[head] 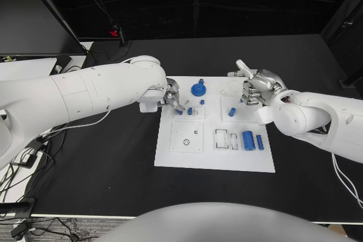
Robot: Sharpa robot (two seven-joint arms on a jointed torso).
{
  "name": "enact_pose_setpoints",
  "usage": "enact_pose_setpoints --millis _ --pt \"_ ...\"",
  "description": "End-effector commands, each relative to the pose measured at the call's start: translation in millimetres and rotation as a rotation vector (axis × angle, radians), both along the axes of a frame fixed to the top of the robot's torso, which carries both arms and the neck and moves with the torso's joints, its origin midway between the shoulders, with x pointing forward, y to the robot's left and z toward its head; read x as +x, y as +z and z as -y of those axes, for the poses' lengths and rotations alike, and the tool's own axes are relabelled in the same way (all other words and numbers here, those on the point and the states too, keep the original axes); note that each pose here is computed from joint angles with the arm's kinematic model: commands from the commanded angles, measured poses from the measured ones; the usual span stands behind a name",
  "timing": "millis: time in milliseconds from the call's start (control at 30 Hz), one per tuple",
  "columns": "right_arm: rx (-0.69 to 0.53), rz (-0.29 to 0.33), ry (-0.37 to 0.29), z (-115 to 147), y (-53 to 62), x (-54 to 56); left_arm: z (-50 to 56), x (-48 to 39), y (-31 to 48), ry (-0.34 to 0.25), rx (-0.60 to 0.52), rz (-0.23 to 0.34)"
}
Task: Assemble the parts on the task board
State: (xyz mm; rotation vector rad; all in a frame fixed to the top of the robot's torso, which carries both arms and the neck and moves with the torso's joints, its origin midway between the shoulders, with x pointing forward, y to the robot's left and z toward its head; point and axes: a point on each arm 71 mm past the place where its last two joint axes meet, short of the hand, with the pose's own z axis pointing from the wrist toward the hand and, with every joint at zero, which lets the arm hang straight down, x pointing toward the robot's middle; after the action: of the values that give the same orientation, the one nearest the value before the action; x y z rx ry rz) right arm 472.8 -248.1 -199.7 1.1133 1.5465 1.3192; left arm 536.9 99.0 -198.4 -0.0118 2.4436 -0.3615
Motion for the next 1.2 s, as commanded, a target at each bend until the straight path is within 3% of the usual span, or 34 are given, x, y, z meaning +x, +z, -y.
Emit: enact_pose_setpoints --millis 33,1200 --pt "0.004 0.006 0.011 -1.1 1.3 -0.3 -1.2 -3.2 -8.8 -0.005 0.027 -0.024" --pt "0.004 0.003 0.012 -0.5 1.3 -0.7 -2.1 -4.9 -11.9 -0.015 0.045 -0.048"
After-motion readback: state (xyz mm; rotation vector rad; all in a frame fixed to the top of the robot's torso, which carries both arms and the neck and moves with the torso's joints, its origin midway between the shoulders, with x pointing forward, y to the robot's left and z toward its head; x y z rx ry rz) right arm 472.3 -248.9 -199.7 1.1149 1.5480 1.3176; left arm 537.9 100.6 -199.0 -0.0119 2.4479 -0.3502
